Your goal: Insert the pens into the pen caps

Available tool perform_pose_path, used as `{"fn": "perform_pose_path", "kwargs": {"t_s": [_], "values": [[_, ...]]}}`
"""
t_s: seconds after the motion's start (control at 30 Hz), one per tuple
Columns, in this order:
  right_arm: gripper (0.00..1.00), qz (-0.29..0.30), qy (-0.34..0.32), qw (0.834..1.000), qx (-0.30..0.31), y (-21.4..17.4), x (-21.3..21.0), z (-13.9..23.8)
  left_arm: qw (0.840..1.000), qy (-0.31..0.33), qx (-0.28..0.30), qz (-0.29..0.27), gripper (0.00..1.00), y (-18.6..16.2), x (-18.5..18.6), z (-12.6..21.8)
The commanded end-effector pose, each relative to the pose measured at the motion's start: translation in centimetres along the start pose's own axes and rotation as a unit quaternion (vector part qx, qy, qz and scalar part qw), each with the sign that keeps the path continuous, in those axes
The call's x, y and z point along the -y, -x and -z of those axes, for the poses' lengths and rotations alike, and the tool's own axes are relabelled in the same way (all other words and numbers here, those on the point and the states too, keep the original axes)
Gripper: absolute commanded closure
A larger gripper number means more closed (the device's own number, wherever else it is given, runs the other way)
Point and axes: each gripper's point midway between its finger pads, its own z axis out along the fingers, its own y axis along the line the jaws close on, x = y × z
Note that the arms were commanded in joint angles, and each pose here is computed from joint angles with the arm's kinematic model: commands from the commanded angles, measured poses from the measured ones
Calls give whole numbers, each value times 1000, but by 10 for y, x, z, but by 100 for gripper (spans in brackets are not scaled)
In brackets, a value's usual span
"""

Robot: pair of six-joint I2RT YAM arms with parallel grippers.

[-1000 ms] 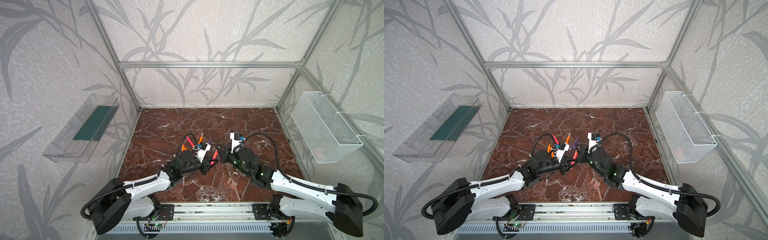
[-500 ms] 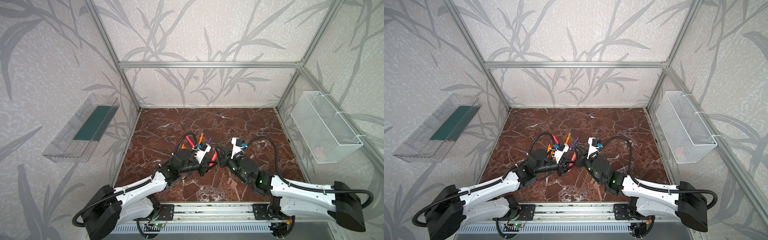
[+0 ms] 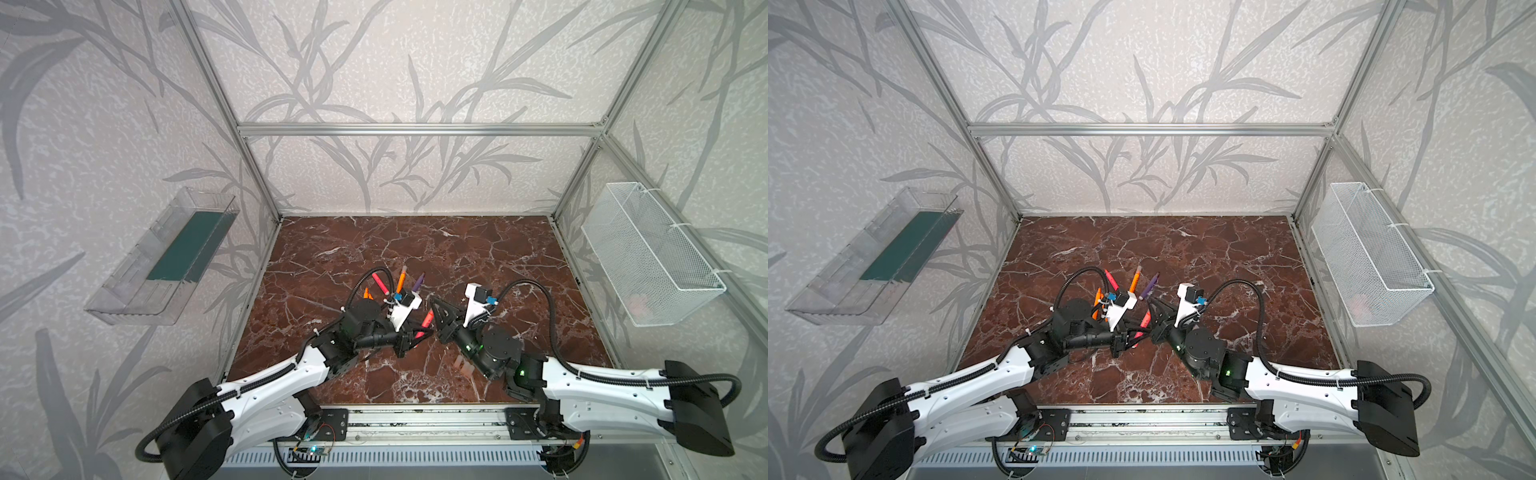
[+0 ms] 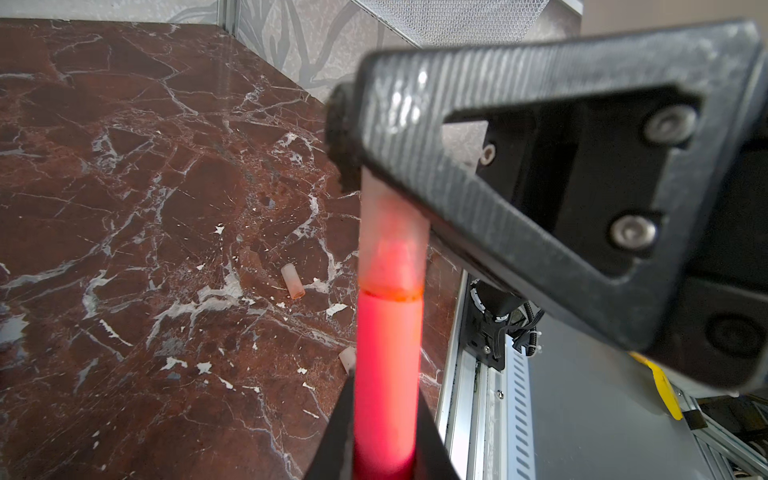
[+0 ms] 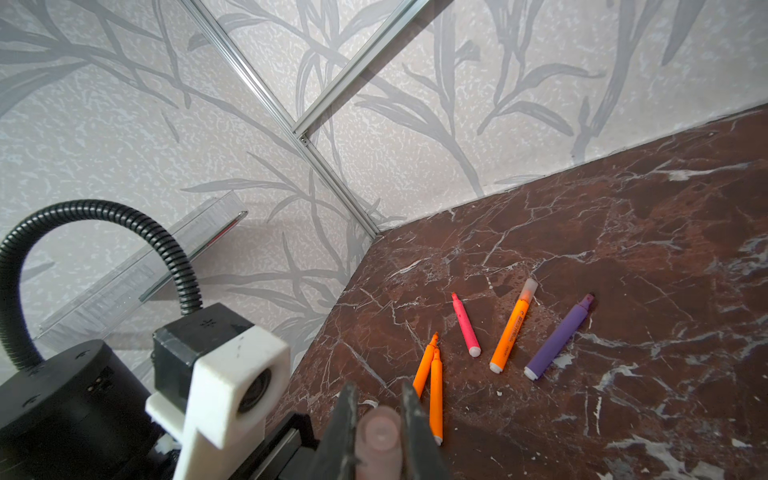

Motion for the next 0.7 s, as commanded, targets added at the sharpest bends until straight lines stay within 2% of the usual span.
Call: {"fn": "perform_pose_path", "kwargs": {"t_s": [0.0,0.2,0.4,0.67], "values": [[100,43,52,978,-197,-105,-15,32,961,170,219,-13,100,132,-49,43],[100,38,47,975,-212,-118,-21,30,959,178,221,-20,100,135,-48,48],[100,38,36,977,-206,-115,-16,31,955,201,218,-20,100,133,-55,54],[100,68,130,975,-169,-109,-29,41,966,126,225,7,100,139,-45,58]]}}
